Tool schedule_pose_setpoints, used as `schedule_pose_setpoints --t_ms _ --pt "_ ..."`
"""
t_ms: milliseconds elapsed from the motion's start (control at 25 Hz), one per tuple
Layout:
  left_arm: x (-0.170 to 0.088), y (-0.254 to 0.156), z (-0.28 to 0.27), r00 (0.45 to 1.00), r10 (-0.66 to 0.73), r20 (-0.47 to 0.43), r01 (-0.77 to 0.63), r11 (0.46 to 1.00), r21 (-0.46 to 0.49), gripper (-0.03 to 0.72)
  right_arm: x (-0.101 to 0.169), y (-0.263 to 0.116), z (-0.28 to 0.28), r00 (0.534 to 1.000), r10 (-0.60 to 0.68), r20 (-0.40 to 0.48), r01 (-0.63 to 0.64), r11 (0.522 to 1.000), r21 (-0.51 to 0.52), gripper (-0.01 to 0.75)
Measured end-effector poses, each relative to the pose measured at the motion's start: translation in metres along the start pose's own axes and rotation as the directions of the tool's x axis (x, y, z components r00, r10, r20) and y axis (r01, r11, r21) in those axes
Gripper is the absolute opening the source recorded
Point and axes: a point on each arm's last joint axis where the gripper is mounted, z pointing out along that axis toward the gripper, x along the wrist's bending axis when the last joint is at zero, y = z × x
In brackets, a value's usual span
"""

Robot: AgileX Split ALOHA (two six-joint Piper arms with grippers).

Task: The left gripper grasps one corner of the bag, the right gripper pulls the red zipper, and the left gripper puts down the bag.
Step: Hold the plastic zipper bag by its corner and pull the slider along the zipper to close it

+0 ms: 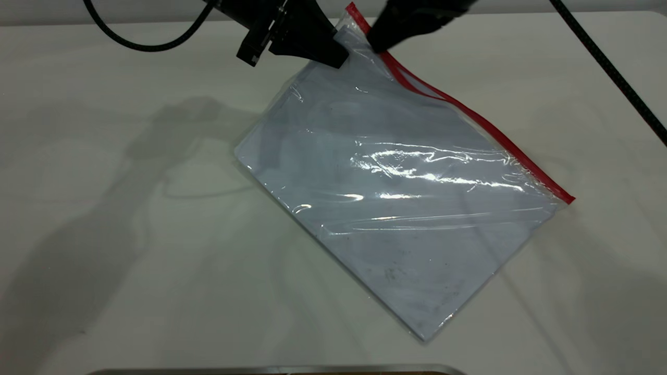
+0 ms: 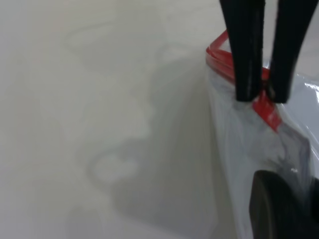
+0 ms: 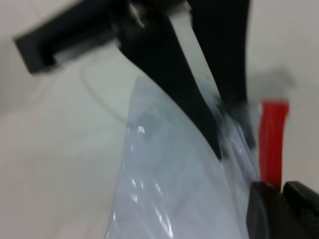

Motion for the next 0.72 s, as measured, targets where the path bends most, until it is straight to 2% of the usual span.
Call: schedule_pose_setpoints --t_ms 200,720 --pt "0.000 0.003 0.003 1.000 -0.002 -0.001 0.002 1.000 -0.012 0.053 -0.008 -0.009 -0.005 0.998 0.055 0.006 -0.056 0.996 0.067 0.031" --pt "0.001 0.002 -0.002 0.998 -0.066 -0.008 0.066 0.997 -0.042 0.053 -0.022 -0.037 -0.013 0.999 0.035 0.000 -0.033 0.958 0.283 0.037"
